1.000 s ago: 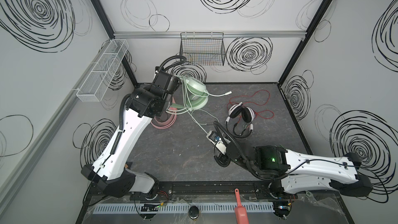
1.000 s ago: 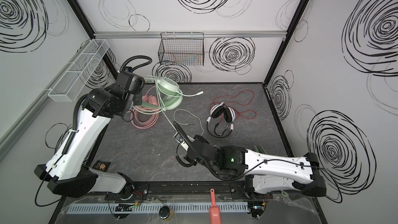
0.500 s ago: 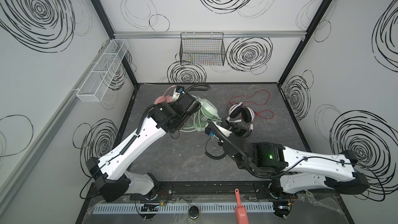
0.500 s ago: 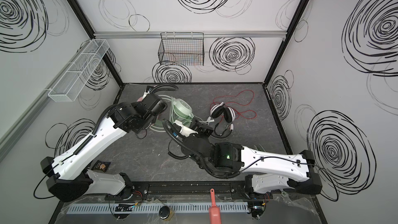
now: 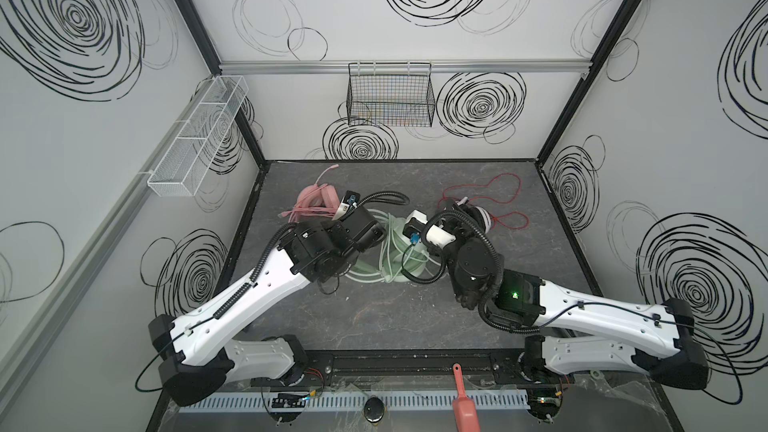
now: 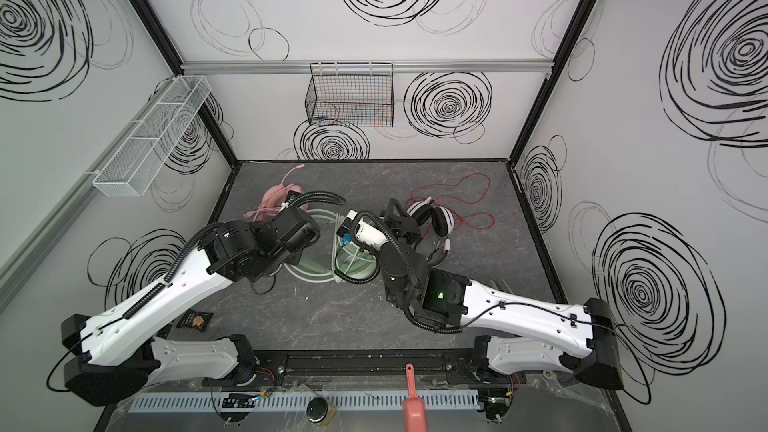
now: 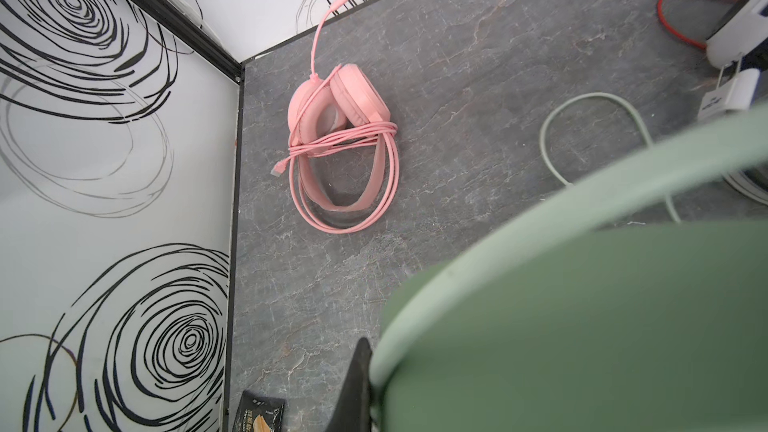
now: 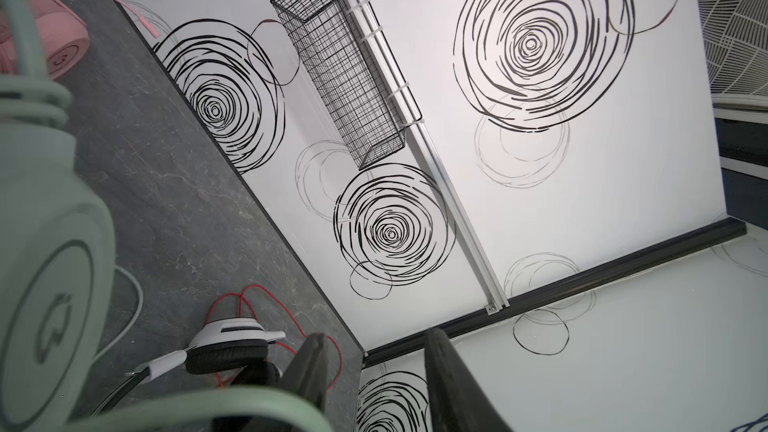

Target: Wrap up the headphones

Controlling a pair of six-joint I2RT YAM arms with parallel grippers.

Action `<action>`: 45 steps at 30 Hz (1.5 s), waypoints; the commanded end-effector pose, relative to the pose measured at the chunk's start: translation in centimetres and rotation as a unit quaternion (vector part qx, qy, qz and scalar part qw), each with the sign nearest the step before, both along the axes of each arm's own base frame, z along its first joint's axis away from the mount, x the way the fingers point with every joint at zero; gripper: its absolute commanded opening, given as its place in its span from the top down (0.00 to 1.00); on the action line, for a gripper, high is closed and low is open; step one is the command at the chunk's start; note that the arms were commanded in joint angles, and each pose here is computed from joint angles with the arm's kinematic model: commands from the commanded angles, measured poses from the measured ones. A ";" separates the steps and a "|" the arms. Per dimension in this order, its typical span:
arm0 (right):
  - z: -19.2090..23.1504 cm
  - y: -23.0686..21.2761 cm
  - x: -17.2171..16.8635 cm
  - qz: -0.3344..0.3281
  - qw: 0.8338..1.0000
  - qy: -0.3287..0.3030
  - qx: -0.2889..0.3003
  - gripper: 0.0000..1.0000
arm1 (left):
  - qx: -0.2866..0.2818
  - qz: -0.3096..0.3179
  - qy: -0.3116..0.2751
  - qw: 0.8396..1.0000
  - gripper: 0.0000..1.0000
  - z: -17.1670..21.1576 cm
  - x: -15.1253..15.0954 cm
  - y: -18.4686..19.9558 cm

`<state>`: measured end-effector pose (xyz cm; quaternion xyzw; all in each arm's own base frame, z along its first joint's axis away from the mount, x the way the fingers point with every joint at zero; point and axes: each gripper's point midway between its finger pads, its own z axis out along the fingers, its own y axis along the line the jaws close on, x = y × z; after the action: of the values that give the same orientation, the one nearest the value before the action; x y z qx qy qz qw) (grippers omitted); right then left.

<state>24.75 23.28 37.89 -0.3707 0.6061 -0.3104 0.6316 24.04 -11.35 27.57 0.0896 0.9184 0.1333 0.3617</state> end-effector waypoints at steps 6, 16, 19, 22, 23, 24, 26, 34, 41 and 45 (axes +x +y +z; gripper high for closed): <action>5.6 -3.8 -0.5 -0.034 0.997 -0.035 0.055 0.57 | -0.005 0.020 -0.017 1.000 1.00 -0.1 -0.1 0.8; 10.0 -5.5 -0.9 -0.059 0.994 -0.064 0.060 0.54 | 0.015 0.049 -0.035 0.998 1.00 0.4 0.2 1.8; 10.6 -5.9 -1.0 -0.058 0.994 -0.066 0.068 0.56 | 0.017 0.085 -0.055 0.995 1.00 1.5 0.5 3.4; 10.2 -5.0 -1.3 -0.033 0.994 -0.056 0.085 0.80 | -0.003 0.093 -0.060 0.994 1.00 2.1 1.1 3.7; 10.1 -4.6 -1.5 -0.020 0.994 -0.051 0.095 0.87 | -0.009 0.089 -0.060 0.994 1.00 2.2 1.3 3.5; 10.0 -4.4 -1.6 -0.015 0.994 -0.049 0.101 0.88 | -0.009 0.088 -0.060 0.994 1.00 2.3 1.4 3.4; 10.0 -4.5 -1.6 -0.019 0.994 -0.051 0.099 0.88 | 0.000 0.088 -0.060 0.994 1.00 2.3 1.5 3.3; 12.0 -3.7 -0.4 0.035 0.991 -0.061 0.117 1.00 | -0.017 -0.004 -0.016 1.000 1.00 -0.1 -0.2 -0.6; 11.0 3.3 -1.6 0.285 0.947 0.026 0.144 1.00 | -0.124 -0.139 0.054 0.981 1.00 -2.6 -3.9 -7.0; 10.1 4.4 -1.1 0.338 0.918 0.074 0.196 1.00 | -0.175 -0.181 0.068 0.965 1.00 -2.0 -5.4 -9.0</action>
<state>25.05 25.54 47.76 -0.4271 0.5476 -0.0555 0.7174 19.58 -17.54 24.06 0.1863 0.9292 -0.0122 0.3190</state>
